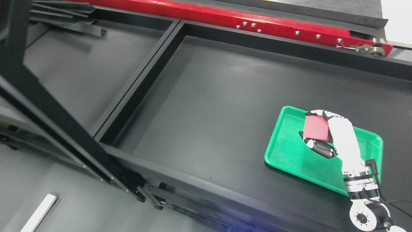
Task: Pick pink block from left shelf to tray
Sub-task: 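Turn away from the shelf toward the blue tray, holding the block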
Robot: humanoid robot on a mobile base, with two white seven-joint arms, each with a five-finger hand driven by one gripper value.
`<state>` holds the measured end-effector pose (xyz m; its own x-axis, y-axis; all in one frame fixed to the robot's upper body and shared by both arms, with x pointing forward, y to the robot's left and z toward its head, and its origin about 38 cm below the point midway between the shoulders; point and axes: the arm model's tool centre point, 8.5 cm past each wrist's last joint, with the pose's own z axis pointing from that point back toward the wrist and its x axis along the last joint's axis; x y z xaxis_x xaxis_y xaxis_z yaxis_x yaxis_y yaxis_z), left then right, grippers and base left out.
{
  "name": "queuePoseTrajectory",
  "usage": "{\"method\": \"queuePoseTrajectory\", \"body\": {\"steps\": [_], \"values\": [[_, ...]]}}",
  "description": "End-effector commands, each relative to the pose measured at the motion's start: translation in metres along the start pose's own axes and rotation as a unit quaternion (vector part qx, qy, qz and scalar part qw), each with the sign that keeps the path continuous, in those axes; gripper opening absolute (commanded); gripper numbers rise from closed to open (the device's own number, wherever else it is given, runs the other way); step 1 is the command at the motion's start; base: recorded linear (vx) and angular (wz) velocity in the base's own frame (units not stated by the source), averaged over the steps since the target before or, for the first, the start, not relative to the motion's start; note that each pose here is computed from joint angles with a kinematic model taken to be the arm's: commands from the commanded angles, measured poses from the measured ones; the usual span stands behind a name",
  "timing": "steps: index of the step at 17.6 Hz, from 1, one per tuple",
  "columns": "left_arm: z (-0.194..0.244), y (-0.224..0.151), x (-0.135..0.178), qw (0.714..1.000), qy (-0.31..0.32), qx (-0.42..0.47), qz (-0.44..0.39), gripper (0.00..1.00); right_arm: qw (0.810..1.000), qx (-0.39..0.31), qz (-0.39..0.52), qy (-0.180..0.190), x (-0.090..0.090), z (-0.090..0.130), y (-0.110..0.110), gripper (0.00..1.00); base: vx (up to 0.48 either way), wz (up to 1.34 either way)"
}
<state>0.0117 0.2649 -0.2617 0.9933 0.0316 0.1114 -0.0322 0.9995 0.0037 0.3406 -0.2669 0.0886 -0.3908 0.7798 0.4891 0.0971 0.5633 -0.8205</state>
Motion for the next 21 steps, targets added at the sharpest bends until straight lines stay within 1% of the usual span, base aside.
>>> {"method": "queuePoseTrajectory", "body": {"steps": [1,4,8,12,21], "values": [[-0.0009,0.0107,0.0212,1.0,-0.021,0.008,-0.003,1.0,1.0,-0.026,-0.006,-0.017,0.0139,0.0013,-0.0123,0.07,-0.121,0.32],[-0.0009,0.0107,0.0212,1.0,-0.021,0.008,-0.003,1.0,1.0,-0.024,-0.007,-0.017,0.0142,0.0012,-0.0117,0.07,-0.156,0.45],[-0.0009,0.0107,0.0212,1.0,-0.021,0.008,-0.003,1.0,1.0,-0.023,-0.007,-0.016,0.0138,0.0013,-0.0112,0.08,-0.201,0.79],[-0.0009,0.0107,0.0212,1.0,-0.021,0.008,-0.003,1.0,1.0,-0.021,-0.01,-0.015,0.0147,0.0026,-0.0088,0.08,-0.214,1.03],[-0.0009,0.0107,0.0212,1.0,-0.021,0.008,-0.003,1.0,1.0,-0.018,-0.012,-0.016,0.0161,0.0023,-0.0065,0.08,-0.215,1.24]]}}
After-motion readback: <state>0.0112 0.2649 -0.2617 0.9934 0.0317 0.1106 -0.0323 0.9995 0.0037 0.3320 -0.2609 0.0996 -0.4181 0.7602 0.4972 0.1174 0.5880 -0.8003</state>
